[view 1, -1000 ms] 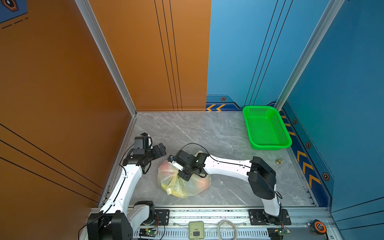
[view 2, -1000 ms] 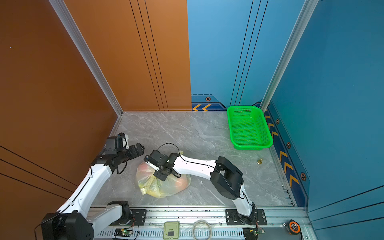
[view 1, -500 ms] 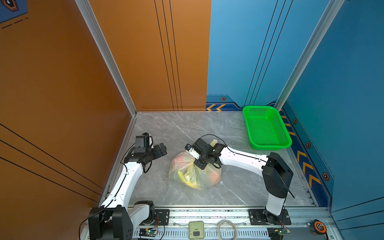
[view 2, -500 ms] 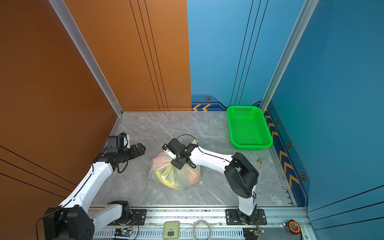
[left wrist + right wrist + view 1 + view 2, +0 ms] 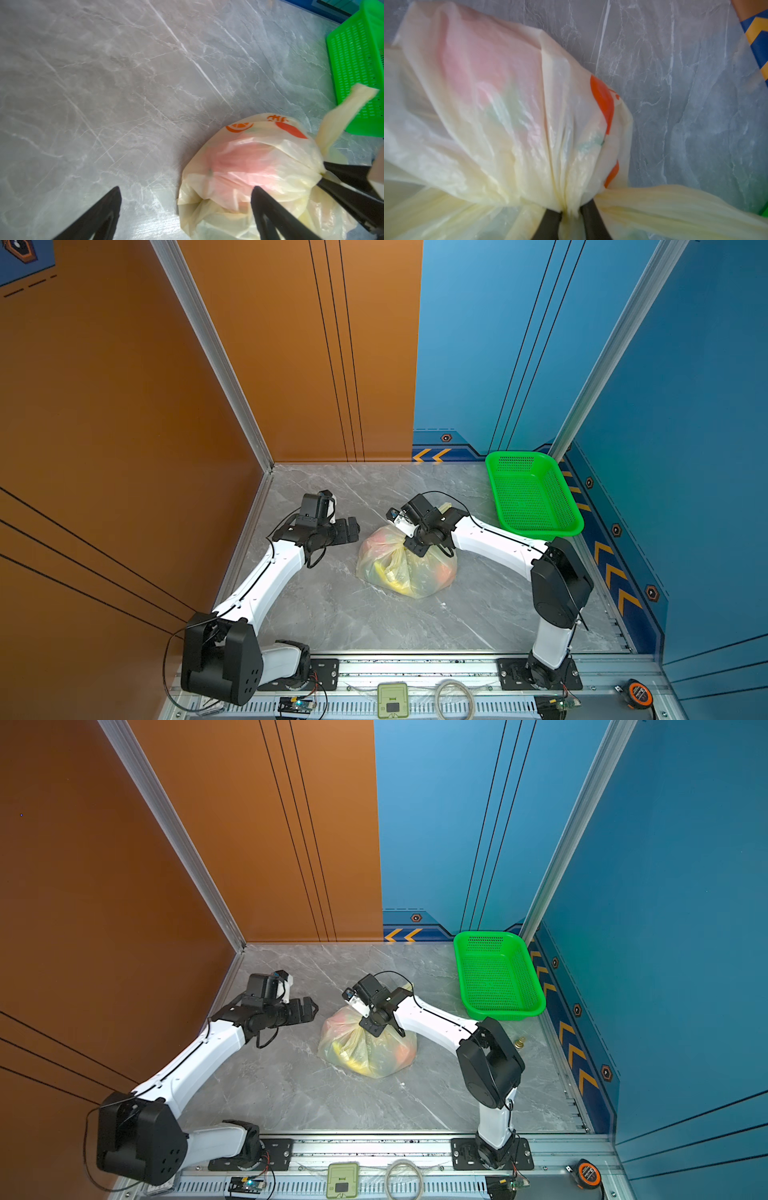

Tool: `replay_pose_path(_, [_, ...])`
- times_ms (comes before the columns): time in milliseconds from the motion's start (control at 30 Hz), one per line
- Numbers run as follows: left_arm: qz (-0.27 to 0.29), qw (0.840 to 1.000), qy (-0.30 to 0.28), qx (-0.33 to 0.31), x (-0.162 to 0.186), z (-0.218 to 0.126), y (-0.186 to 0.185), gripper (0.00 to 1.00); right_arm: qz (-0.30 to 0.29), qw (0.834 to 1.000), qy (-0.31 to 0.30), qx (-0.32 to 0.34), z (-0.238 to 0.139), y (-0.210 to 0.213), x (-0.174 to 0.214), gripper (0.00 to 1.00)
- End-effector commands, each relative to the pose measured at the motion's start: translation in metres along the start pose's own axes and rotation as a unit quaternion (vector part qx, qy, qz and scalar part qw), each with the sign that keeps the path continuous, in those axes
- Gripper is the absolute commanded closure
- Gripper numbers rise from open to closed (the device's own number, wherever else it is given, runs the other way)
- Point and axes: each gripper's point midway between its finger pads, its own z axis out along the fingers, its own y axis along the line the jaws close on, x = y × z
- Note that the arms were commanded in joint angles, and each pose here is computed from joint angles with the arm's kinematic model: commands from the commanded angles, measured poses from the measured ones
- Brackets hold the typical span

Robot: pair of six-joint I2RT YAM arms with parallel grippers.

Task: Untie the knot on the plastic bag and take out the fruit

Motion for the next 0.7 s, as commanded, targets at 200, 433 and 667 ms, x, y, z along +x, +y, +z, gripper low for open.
replay_pose_path(200, [0.18,0.98,0.056,0.068,0.009,0.0,-0.09,0.03,0.099,0.993,-0.037,-0.056,-0.07,-0.001,0.01,0.31])
replay_pose_path(433, [0.275,0.952,0.098,0.094,0.034,0.002,-0.12,0.1,0.192,0.978,-0.061,-0.054,-0.103,-0.023,0.039,0.18])
replay_pose_path(667, [0.364,0.923,0.111,0.05,0.043,0.026,-0.124,0.24,0.231,0.969,-0.07,-0.057,-0.104,-0.027,0.054,0.15])
